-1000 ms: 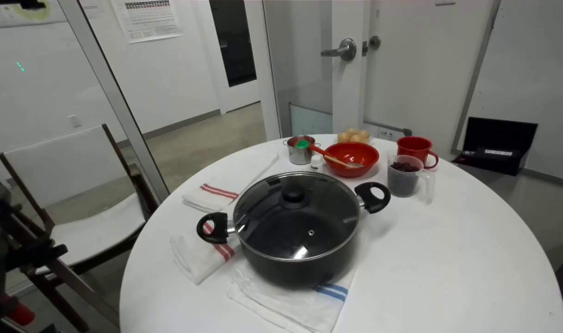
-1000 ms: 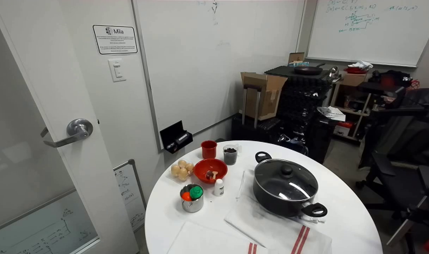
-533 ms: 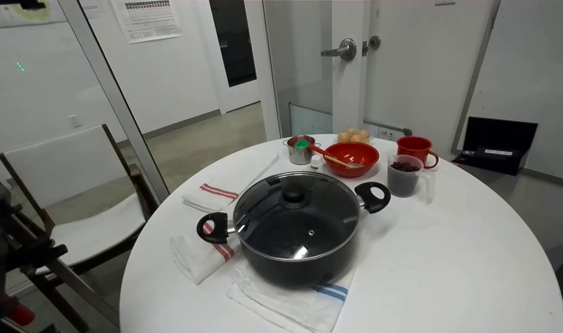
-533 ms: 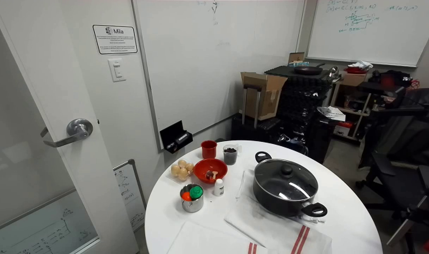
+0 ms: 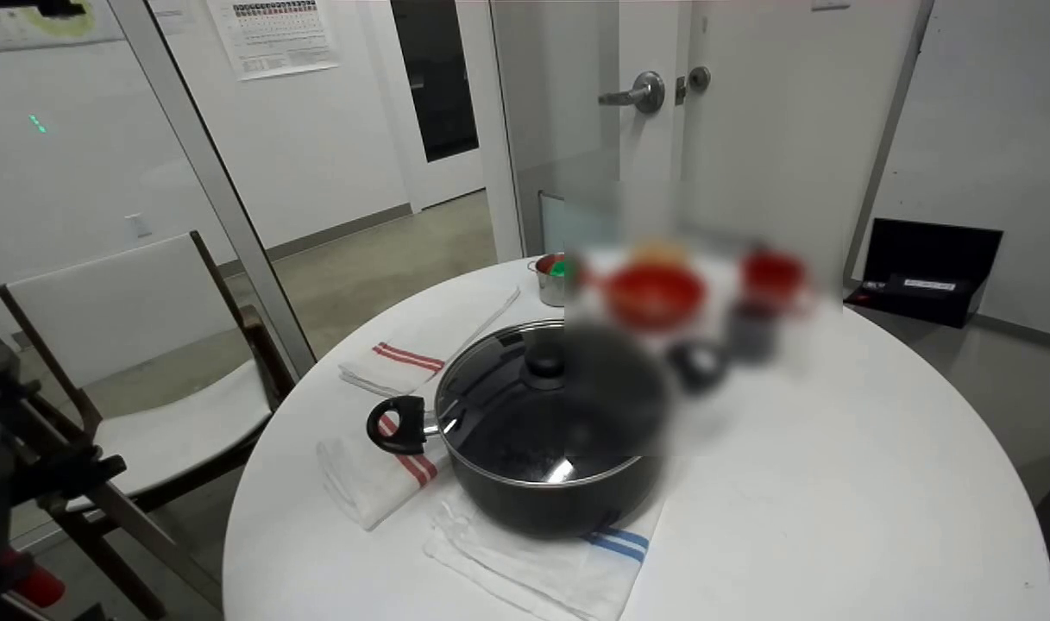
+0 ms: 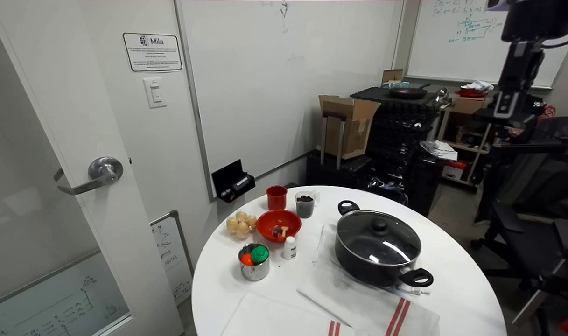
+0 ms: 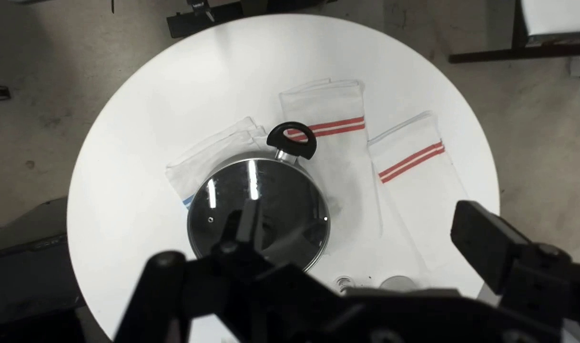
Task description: Pick up the lid from the pot and put it on the table
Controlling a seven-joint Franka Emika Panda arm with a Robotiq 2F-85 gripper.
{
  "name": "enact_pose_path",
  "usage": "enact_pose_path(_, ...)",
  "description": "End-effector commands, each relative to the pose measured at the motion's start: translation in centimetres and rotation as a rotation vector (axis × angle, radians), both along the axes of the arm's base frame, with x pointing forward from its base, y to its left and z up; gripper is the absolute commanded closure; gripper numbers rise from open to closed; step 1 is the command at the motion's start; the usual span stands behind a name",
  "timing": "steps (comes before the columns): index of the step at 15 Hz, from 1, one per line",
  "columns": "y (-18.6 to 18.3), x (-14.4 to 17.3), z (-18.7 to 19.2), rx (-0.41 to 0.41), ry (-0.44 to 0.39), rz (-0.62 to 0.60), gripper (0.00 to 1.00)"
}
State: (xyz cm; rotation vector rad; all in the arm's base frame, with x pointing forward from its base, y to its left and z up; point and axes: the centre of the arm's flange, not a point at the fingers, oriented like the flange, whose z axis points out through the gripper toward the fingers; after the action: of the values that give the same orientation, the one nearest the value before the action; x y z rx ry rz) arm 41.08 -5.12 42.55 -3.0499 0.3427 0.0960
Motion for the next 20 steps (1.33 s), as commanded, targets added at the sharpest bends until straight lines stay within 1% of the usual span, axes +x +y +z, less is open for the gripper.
enact_pose_path(1, 0.1, 5.7, -4.5, -0.07, -0.007, -0.106, 0.0)
enact_pose_path(5, 0.1, 8.9, -9.7, -0.112, 0.005, -0.196, 0.0)
enact_pose_path(7, 0.0, 10.0, -12.0, -0.126, 0.022, -0.227, 0.0)
enact_pose_path(10, -0.7, 11.6, -15.3, -0.14, 0.014, -0.288, 0.0)
enact_pose_path(12, -1.1, 12.6, -17.5, -0.14, 0.016, -0.307, 0.0)
enact_pose_path(18, -1.1, 14.7, -24.5, -0.133, 0.06, -0.316, 0.0)
enact_pose_path(20, -1.1, 15.5, -26.7, -0.116, 0.077, -0.312, 0.0)
